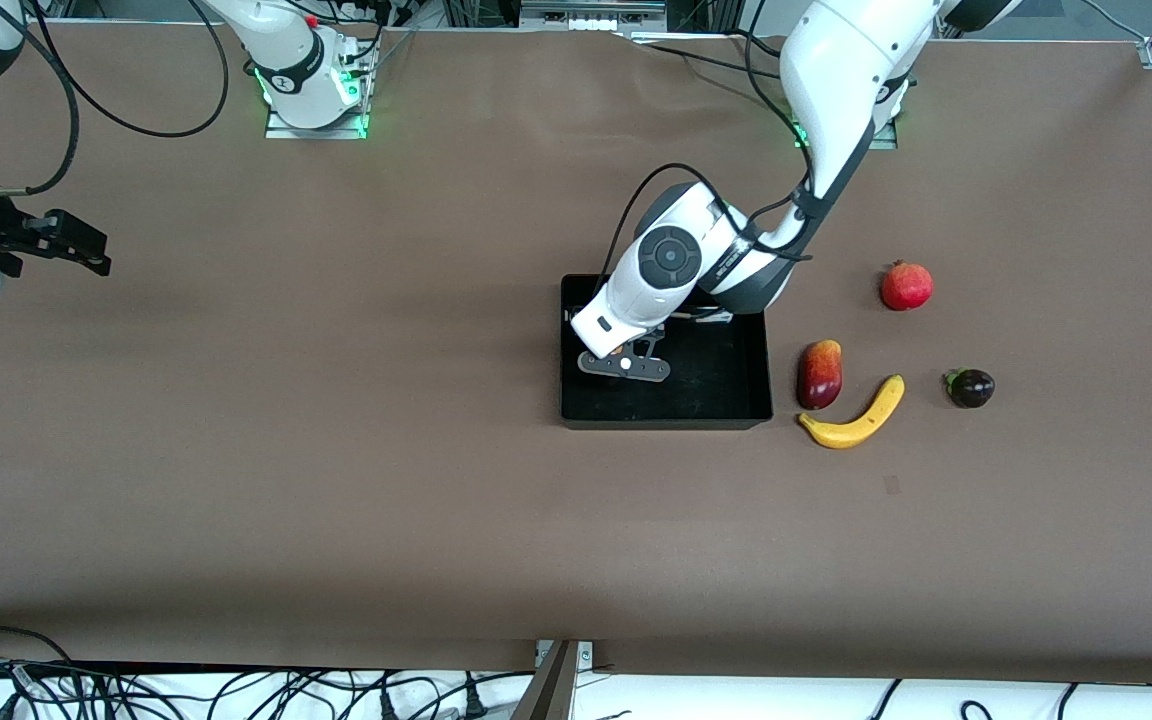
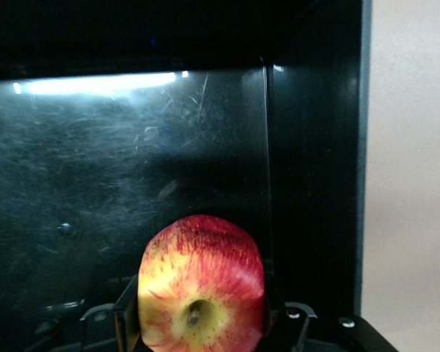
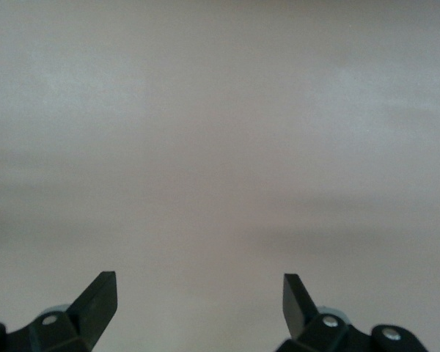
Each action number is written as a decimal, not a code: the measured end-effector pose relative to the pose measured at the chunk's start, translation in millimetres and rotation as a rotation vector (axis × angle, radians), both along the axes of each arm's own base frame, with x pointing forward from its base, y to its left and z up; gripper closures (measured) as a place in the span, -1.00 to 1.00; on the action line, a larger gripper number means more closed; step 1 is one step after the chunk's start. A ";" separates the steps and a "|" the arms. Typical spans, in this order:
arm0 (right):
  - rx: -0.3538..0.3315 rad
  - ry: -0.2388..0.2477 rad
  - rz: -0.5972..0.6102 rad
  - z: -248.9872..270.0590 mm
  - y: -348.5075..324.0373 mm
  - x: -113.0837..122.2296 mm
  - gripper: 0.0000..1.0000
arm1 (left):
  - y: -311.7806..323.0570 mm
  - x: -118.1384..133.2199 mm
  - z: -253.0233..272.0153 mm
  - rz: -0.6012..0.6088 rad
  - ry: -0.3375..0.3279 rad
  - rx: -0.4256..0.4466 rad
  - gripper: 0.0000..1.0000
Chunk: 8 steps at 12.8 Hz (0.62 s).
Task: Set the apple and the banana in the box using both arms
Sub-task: 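Lower the apple into the black box and open the left gripper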
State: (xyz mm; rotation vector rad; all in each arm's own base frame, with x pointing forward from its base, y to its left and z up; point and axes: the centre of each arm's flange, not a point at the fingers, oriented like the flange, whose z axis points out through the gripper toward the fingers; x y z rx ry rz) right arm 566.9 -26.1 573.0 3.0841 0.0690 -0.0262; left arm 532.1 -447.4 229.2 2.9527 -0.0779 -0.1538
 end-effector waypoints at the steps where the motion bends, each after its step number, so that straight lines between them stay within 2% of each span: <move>1: 0.000 -0.001 -0.004 0.7 -2.4 0.0 -1.00 | -4.7 -2.1 -3.7 0.003 -0.004 -0.004 -0.30; 4: 0.000 0.001 -0.011 0.7 -5.8 -0.5 -1.00 | -20.2 -10.9 -14.3 -0.005 -0.032 -0.024 -0.30; 8: 0.000 0.003 -0.031 -0.1 -17.2 -0.6 -1.00 | -19.0 -8.6 -14.1 -0.002 -0.038 -0.025 -0.30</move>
